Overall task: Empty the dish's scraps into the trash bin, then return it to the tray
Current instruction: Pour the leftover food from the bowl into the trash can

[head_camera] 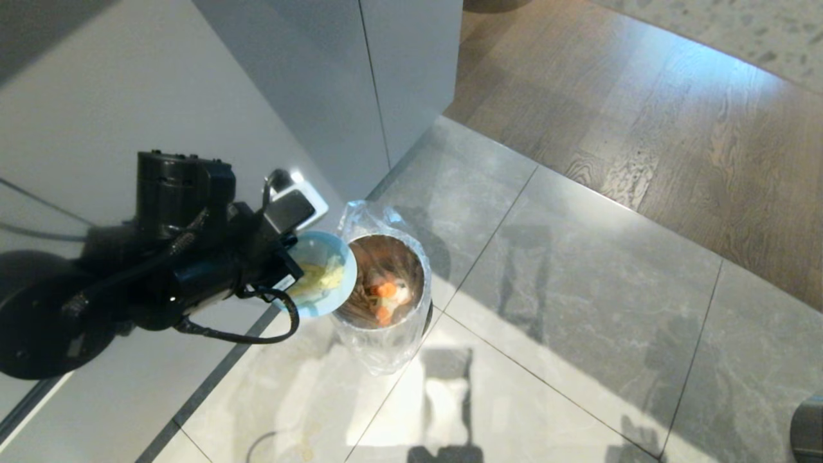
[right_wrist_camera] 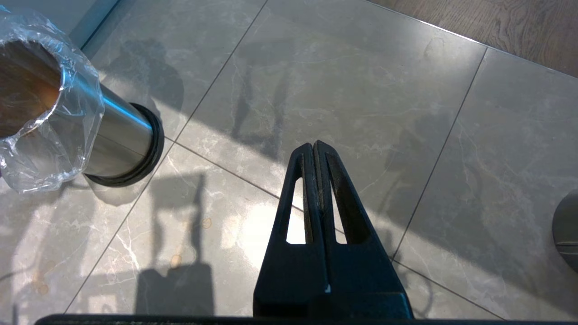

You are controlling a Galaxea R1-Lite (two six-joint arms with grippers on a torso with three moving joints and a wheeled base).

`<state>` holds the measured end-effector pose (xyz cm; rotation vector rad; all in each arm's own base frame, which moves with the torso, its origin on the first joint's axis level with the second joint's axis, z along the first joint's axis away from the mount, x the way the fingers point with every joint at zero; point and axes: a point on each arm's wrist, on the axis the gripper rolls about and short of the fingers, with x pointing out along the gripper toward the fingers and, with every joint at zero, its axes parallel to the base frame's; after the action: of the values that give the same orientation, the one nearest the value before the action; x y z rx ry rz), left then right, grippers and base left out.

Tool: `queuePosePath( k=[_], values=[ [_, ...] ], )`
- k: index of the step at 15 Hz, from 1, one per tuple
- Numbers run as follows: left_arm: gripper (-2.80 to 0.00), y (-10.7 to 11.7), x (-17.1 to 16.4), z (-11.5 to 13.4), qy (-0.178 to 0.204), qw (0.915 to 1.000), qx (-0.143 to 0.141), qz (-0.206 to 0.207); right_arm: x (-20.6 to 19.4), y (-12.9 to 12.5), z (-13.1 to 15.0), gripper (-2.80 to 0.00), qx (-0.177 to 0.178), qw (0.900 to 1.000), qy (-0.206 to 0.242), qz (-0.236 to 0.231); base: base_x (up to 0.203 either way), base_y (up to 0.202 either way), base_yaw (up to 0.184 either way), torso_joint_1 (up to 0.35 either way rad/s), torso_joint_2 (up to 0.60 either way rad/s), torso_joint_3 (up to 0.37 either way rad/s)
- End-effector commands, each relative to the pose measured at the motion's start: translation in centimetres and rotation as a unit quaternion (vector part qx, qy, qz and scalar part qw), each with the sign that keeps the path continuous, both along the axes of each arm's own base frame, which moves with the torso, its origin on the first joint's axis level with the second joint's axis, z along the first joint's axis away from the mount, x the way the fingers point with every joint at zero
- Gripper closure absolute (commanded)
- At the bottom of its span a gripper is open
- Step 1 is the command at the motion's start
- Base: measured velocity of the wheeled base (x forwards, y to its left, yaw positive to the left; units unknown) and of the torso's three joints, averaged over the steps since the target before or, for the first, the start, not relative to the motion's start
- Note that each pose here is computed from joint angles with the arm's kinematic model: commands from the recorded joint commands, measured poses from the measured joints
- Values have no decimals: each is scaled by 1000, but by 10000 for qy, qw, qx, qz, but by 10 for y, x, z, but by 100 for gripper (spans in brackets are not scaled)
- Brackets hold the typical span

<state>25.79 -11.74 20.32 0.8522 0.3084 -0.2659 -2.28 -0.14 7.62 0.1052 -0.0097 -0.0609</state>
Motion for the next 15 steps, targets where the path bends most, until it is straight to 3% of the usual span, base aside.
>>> queuePosePath(
  k=[1,3,7,15],
  values=[
    [0,0,2,3,-73,10000,34,5,0,0,0,0,4,10000,-6,0,0,0,0,0,0,0],
    [0,-1,3,5,-101,9999,65,-12,0,0,0,0,4,10000,-4,0,0,0,0,0,0,0],
    [0,-2,9,9,-218,9988,415,-128,0,0,0,0,4,10000,0,0,0,0,0,0,0,0],
    [0,2,17,14,-334,9977,584,-92,0,0,0,0,4,10000,-2,0,0,0,0,0,0,0]
  ],
)
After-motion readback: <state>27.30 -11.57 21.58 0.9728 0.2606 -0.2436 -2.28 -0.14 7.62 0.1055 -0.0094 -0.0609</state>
